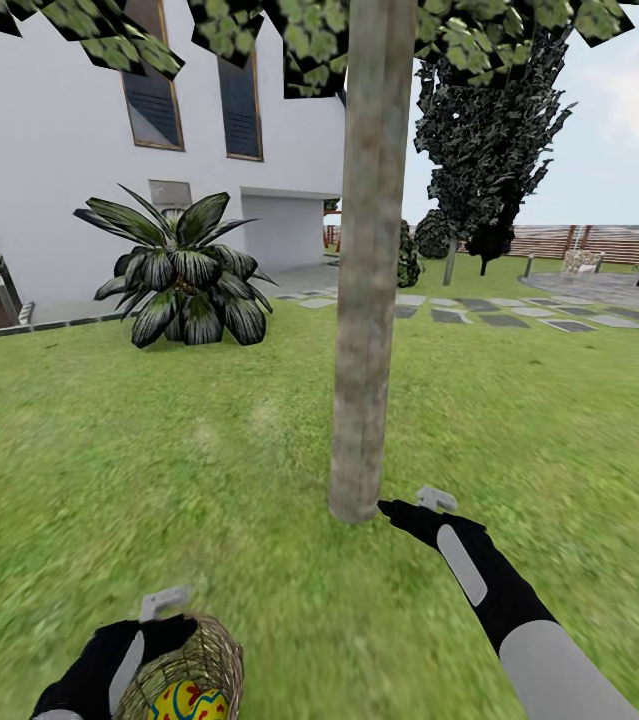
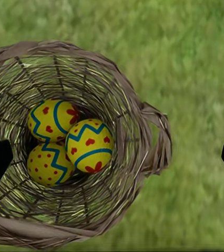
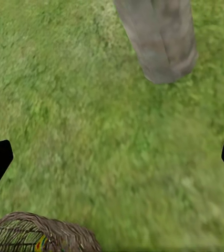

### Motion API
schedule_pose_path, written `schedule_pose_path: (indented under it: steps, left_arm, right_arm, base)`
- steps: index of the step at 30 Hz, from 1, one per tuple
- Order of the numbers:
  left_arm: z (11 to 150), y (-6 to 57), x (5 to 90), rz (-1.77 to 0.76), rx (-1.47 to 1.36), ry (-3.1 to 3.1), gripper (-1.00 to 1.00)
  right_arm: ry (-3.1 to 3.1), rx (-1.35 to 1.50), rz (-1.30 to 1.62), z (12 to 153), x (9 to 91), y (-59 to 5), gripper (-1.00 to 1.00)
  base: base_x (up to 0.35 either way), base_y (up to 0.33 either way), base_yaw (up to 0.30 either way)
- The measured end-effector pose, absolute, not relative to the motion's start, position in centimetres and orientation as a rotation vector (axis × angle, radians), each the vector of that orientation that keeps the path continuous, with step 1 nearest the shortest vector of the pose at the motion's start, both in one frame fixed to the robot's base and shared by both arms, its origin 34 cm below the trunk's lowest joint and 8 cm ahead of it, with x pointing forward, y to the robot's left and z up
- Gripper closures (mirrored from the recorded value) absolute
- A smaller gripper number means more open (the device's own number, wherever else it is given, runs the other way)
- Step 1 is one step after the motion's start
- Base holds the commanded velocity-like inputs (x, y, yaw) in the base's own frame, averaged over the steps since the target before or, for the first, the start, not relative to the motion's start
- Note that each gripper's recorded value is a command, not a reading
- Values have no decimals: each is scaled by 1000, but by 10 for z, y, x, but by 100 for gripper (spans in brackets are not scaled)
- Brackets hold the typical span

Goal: Take the three Easter eggs out of the wicker basket on the lawn in the garden, then place them on the lawn next to a single tree (choose any tree) so that all three eggs are next to the same tree and none are left in the basket.

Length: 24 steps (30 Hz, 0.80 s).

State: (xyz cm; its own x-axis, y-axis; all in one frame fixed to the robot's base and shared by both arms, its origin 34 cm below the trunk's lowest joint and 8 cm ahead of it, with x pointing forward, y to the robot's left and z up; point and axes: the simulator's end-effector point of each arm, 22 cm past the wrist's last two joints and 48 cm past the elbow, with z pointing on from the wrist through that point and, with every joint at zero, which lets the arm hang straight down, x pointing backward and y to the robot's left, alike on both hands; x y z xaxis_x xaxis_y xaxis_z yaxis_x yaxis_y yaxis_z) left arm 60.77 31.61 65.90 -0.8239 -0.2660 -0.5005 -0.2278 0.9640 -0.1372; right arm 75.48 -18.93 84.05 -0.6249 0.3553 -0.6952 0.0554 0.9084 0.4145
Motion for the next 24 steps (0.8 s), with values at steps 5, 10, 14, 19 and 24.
schedule_pose_path:
  steps: [5, 10, 14, 19, 24]
  left_arm:
    - [658, 315, 618, -115, -358, 2606, -100]
    - [661, 323, 623, -108, -365, 2606, -100]
    - [662, 330, 624, -98, -371, 2605, -100]
    - [648, 332, 618, -95, -377, 2613, -100]
    - [638, 334, 616, -92, -380, 2615, -100]
  right_arm:
    - [2167, 272, 463, 863, 763, -186, -100]
    - [2145, 221, 496, 888, 757, -173, -100]
    - [2140, 190, 517, 899, 747, -166, -100]
    - [2129, 177, 526, 899, 744, -163, -100]
    - [2127, 175, 528, 893, 743, -162, -100]
  base:
    - [0, 0, 0]
    - [0, 0, 0]
    - [0, 0, 0]
    - [0, 0, 0]
    - [0, 0, 0]
